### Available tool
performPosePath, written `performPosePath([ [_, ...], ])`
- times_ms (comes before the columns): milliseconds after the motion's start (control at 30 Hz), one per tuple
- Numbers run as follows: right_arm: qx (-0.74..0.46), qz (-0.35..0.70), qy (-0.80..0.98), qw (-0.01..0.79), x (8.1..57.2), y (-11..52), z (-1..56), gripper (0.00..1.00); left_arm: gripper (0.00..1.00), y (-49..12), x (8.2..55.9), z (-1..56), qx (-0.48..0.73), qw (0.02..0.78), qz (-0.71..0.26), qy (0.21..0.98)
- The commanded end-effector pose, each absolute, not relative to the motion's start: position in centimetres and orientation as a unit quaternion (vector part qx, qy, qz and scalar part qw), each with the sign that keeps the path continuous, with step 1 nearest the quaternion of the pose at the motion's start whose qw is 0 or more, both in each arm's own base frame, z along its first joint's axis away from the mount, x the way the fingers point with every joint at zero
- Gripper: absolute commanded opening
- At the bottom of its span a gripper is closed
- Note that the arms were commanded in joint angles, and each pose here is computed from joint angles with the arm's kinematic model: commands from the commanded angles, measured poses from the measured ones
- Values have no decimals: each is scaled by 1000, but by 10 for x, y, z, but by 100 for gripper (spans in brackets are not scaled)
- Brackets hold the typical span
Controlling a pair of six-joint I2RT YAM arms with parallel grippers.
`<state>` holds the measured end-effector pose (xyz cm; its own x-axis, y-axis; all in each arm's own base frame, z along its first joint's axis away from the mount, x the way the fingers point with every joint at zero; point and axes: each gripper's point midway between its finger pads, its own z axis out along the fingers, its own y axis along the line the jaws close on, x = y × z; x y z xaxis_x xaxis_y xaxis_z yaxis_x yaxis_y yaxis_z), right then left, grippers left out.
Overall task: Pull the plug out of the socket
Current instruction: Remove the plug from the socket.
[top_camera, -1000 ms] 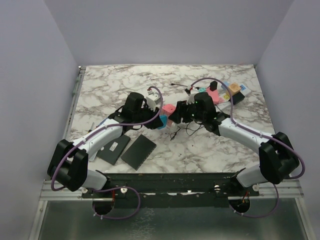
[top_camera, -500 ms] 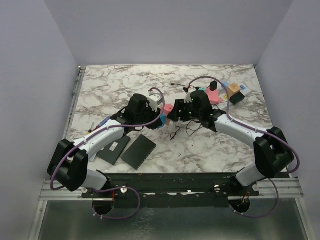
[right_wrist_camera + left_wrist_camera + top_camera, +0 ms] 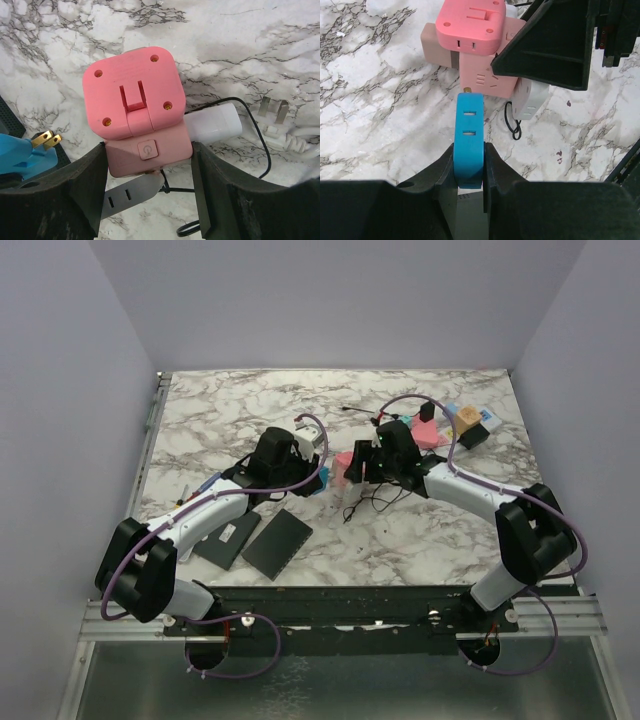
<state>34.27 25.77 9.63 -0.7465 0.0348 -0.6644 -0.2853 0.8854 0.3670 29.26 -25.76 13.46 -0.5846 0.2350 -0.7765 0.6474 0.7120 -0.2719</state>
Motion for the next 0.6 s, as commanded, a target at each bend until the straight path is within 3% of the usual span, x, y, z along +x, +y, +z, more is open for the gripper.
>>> performPosePath([
  [0, -69, 246, 887, 385, 351, 263, 118, 0, 0, -266, 294, 148, 275, 386, -295, 830],
  [300, -79, 262, 880, 388, 343, 264, 121, 0, 0, -269, 292, 147, 278, 381, -300, 829],
  [567, -73, 282, 852, 434, 344, 261, 157, 0, 0, -245, 312, 155, 239, 405, -284, 835],
])
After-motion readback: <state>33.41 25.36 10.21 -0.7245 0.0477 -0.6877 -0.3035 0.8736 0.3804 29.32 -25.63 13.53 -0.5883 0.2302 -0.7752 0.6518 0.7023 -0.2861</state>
